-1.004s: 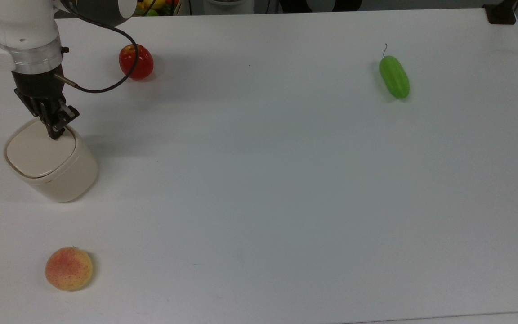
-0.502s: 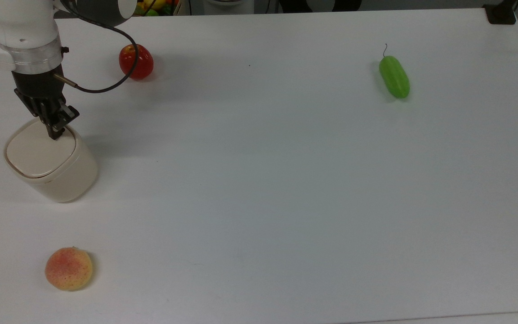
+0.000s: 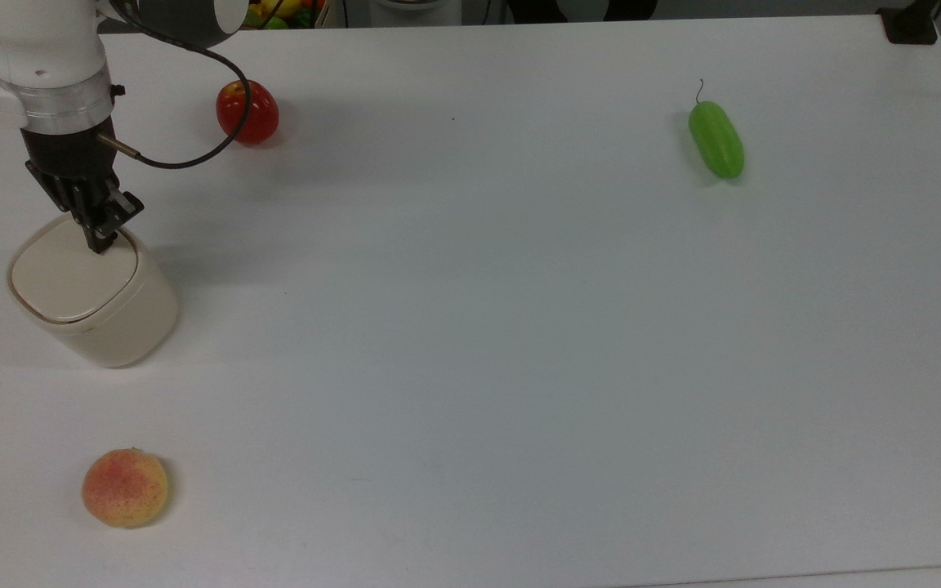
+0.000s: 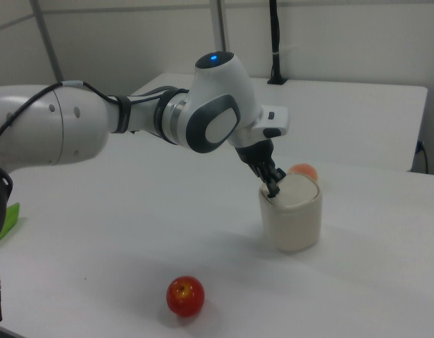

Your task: Close garbage bin

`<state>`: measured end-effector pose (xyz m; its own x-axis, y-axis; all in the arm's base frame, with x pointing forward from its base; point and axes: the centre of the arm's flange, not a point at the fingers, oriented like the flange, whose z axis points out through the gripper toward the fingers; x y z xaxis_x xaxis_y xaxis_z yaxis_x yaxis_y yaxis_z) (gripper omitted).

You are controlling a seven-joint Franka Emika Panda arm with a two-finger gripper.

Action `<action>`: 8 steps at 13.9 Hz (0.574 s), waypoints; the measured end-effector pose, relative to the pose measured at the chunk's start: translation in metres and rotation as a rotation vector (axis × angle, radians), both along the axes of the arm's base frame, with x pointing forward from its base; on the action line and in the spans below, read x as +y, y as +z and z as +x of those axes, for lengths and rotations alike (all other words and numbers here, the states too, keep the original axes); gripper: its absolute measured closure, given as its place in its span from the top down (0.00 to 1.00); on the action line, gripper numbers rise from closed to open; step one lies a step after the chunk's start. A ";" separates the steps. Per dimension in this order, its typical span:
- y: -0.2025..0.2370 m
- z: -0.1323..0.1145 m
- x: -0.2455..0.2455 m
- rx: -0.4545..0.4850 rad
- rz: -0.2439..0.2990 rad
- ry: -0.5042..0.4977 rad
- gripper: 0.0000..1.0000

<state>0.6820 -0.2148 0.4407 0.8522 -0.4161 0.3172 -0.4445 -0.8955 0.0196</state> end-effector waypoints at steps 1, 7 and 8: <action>0.001 0.000 0.000 -0.001 0.000 0.000 0.01; 0.034 0.008 0.034 -0.008 -0.003 0.045 0.01; 0.046 0.009 0.050 -0.004 -0.003 0.065 0.01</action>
<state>0.6910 -0.1653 0.4869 0.8761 -0.3592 0.3215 -0.3856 -0.9224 0.0203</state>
